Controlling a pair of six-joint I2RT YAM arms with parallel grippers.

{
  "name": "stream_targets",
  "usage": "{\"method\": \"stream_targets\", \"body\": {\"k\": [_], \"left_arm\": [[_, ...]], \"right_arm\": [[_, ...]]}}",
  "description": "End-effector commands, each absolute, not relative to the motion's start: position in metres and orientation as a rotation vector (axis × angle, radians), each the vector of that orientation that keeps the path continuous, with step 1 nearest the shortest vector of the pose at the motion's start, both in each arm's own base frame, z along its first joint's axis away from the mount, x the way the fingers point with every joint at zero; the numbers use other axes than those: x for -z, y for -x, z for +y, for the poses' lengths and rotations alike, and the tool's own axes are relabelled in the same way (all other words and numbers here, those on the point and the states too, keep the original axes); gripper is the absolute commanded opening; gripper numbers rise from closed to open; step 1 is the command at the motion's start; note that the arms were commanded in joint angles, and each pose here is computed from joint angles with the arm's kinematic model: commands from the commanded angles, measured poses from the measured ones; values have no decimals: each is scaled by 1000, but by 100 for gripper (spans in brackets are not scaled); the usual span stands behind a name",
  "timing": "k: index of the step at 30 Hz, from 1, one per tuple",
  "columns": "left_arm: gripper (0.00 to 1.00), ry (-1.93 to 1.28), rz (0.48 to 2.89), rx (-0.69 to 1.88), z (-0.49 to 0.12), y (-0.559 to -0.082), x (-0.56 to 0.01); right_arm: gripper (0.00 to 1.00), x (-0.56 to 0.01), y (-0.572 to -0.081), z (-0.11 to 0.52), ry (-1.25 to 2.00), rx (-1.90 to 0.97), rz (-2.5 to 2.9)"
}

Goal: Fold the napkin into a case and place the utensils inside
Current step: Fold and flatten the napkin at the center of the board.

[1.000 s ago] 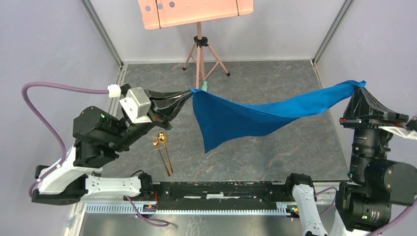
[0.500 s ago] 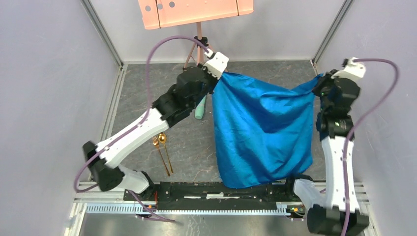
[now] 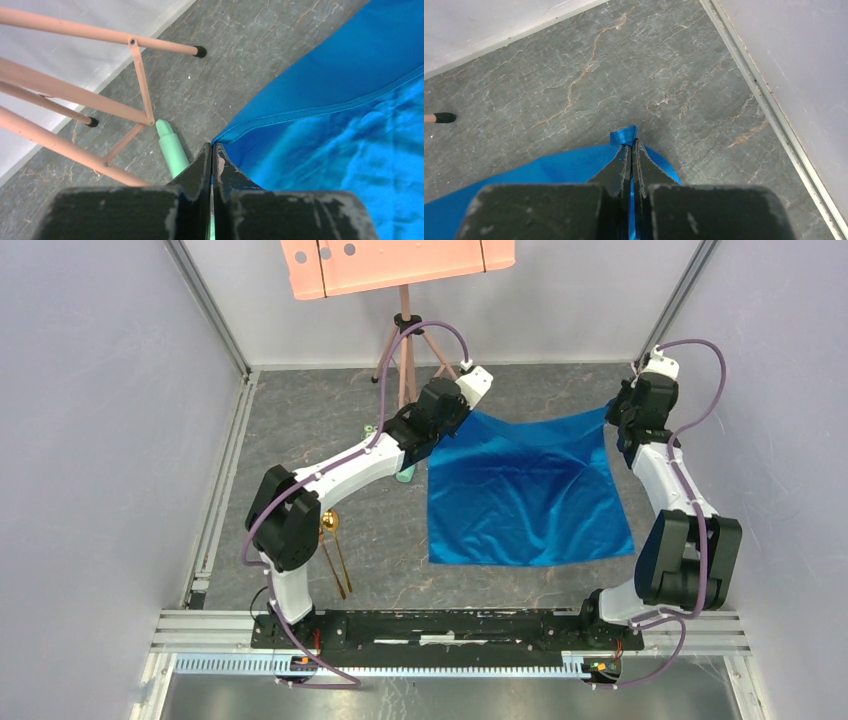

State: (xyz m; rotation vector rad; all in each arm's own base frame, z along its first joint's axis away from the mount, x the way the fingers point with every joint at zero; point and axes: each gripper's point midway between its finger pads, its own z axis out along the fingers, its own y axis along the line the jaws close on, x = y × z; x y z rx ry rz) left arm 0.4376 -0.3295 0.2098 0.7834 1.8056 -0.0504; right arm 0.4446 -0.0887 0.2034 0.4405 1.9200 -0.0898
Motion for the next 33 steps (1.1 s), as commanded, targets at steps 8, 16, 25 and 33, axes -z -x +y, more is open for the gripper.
{"method": "stream_targets", "body": {"k": [8, 16, 25, 33], "left_arm": [[2, -779, 1723, 119, -339, -442, -242], [2, -879, 1927, 343, -328, -360, -200], [2, -879, 2178, 620, -326, -269, -154], [2, -911, 2257, 621, -322, -233, -127]], "right_arm": [[0, -217, -451, -100, -455, 151, 1936], [0, -160, -358, -89, -599, 176, 2110], [0, -127, -286, -76, -594, 188, 2211], [0, -100, -246, -87, -676, 317, 2276]]}}
